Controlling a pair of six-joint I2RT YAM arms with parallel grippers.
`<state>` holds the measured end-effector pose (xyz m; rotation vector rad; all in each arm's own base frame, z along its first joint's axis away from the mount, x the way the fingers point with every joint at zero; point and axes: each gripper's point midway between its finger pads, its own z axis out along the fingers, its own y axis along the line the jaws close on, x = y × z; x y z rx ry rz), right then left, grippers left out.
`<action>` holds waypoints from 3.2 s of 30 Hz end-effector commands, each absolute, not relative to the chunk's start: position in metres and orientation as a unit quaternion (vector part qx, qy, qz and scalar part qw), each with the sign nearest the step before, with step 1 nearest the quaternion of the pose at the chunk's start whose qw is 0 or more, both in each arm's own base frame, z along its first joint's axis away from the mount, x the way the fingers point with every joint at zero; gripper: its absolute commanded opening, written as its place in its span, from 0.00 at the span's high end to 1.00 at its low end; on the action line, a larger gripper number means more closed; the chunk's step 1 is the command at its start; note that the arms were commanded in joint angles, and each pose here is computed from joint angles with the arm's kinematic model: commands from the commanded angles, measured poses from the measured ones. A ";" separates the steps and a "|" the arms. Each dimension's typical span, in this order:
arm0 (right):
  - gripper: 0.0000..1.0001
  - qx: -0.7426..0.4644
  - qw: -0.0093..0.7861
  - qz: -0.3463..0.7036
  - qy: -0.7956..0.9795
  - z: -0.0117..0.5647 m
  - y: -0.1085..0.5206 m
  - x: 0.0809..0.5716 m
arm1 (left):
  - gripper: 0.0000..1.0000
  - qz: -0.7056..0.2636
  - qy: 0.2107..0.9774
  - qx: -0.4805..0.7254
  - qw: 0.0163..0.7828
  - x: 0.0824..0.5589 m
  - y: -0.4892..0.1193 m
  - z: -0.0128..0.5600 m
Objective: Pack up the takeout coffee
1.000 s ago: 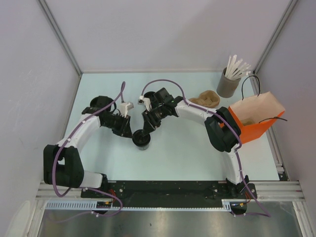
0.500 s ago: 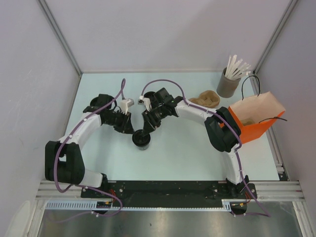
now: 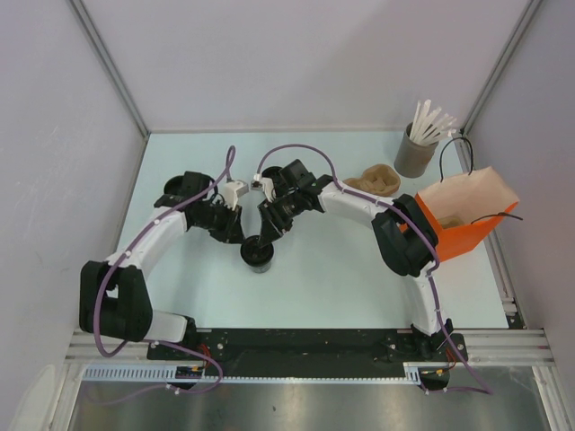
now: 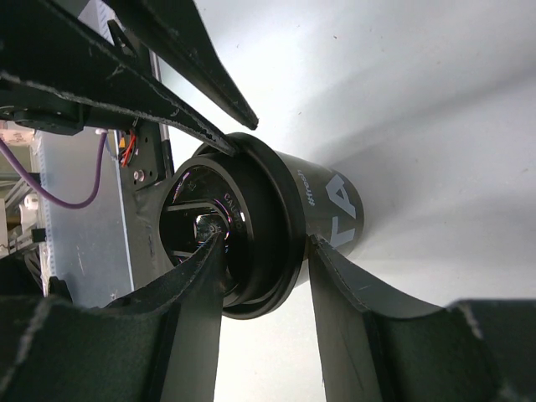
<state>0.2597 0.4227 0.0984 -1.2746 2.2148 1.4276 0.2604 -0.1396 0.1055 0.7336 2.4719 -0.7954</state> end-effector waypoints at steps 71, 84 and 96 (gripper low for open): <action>0.31 -0.471 0.150 0.443 0.748 0.149 0.437 0.286 | 0.59 -0.255 0.846 0.294 0.364 0.280 -0.153 0.173; 0.32 -0.487 0.186 0.397 0.756 0.155 0.393 0.285 | 0.46 -0.291 0.818 0.314 0.385 0.272 -0.147 0.199; 0.23 -0.589 0.292 0.297 0.693 0.170 0.379 0.260 | 0.16 -0.275 0.840 0.292 0.365 0.276 -0.130 0.174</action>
